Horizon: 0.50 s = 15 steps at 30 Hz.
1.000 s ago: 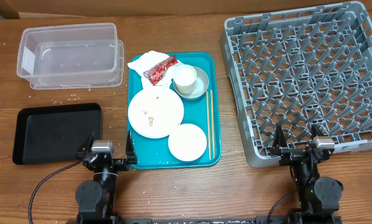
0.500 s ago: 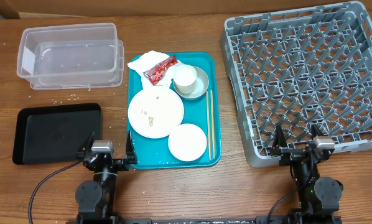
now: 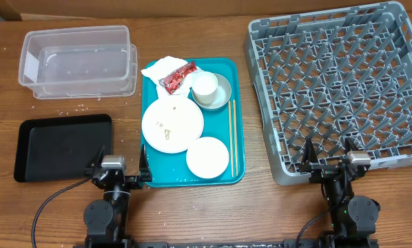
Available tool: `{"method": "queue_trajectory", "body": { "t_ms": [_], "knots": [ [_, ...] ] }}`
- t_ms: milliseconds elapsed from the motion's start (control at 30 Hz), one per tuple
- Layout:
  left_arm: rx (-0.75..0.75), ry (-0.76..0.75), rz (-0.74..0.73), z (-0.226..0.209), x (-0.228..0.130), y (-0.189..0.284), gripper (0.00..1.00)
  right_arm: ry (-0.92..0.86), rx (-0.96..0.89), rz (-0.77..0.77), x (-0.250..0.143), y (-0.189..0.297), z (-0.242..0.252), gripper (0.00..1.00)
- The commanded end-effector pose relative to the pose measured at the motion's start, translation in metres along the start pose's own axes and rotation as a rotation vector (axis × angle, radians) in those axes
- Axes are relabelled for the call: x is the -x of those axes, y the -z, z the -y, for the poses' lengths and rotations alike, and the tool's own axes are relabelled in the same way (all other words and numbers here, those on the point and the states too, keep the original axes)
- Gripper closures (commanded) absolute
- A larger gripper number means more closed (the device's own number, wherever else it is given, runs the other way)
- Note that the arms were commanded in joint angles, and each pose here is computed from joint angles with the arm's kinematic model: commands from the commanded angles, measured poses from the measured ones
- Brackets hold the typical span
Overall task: Sort waste into correct bins and load items into the dishwasher
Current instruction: 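Raise the left gripper and move it toward the red wrapper on the tray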
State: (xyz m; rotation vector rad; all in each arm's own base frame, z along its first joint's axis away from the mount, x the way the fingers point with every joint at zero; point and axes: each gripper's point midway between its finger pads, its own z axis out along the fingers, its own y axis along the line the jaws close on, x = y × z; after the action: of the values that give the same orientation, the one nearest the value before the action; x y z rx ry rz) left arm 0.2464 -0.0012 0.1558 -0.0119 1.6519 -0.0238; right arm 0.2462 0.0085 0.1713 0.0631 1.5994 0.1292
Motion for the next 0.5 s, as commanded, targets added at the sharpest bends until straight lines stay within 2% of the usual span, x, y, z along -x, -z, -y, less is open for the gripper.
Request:
{"method": "queue_trajectory", "body": {
  "t_ms": [0, 100, 167, 300, 467],
  "knots": [
    [-0.015, -0.019, 0.004, 0.003, 0.0, 0.0, 0.0, 0.003, -0.011, 0.005, -0.001, 0.0, 0.002, 0.0],
    [-0.028, 0.003, 0.006, 0.005, 0.0, 0.0, 0.0, 0.003, -0.011, 0.005, -0.001, 0.0, 0.002, 0.0],
    [-0.053, 0.073, 0.005, 0.009, 0.001, 0.001, 0.0, 0.003, -0.011, 0.005, -0.001, 0.0, 0.002, 0.0],
    [-0.115, 0.357, -0.007, 0.02, 0.003, 0.001, 0.0, 0.003, -0.011, 0.005, -0.001, 0.0, 0.002, 0.0],
    [-0.285, 0.747, -0.063, 0.048, 0.011, 0.007, 0.0, 0.003, -0.011, 0.005, -0.001, 0.0, 0.002, 0.0]
  ]
}}
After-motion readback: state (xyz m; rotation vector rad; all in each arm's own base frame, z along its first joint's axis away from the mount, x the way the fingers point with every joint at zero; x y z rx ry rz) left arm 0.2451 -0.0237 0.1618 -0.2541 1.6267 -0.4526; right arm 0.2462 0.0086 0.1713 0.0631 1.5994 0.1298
